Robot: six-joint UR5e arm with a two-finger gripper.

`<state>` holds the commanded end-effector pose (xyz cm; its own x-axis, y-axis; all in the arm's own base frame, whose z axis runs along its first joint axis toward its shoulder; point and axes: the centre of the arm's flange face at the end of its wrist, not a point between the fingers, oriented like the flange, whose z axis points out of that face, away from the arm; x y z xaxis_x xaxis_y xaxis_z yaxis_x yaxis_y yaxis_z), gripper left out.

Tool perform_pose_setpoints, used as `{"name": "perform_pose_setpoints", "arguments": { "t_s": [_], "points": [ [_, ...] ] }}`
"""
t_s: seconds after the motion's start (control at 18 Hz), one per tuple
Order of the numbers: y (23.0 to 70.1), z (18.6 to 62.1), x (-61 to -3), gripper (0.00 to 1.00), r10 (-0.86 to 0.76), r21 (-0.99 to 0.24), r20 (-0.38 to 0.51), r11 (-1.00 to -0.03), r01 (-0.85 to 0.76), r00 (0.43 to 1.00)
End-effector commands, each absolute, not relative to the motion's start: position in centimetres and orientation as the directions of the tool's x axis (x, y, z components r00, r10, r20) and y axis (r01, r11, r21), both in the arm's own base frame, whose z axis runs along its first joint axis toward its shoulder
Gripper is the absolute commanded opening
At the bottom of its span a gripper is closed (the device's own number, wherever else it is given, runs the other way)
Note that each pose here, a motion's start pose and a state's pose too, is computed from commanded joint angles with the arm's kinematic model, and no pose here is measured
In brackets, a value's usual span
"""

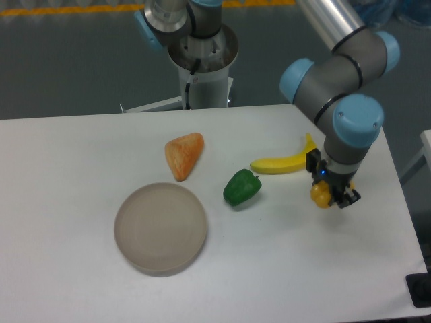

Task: Pick up the yellow pepper from the table
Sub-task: 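Lift the grasped yellow pepper up off the table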

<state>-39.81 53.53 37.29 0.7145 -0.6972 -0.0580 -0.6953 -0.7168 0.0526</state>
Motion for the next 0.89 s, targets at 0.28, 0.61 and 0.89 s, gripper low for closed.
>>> {"name": "perform_pose_setpoints", "arguments": {
  "t_s": [0.28, 0.61, 0.89],
  "points": [
    [53.5, 38.3, -40.9, 0.3, -0.702, 0.051, -0.043, -0.712, -0.7, 0.711],
    [53.3, 39.0, -41.4, 0.29, -0.694, 0.009, -0.029, -0.72, -0.694, 0.72],
    [52.9, 39.1, -41.5, 0.3, -0.69, 0.004, -0.024, -0.723, -0.691, 0.723]
  ]
}}
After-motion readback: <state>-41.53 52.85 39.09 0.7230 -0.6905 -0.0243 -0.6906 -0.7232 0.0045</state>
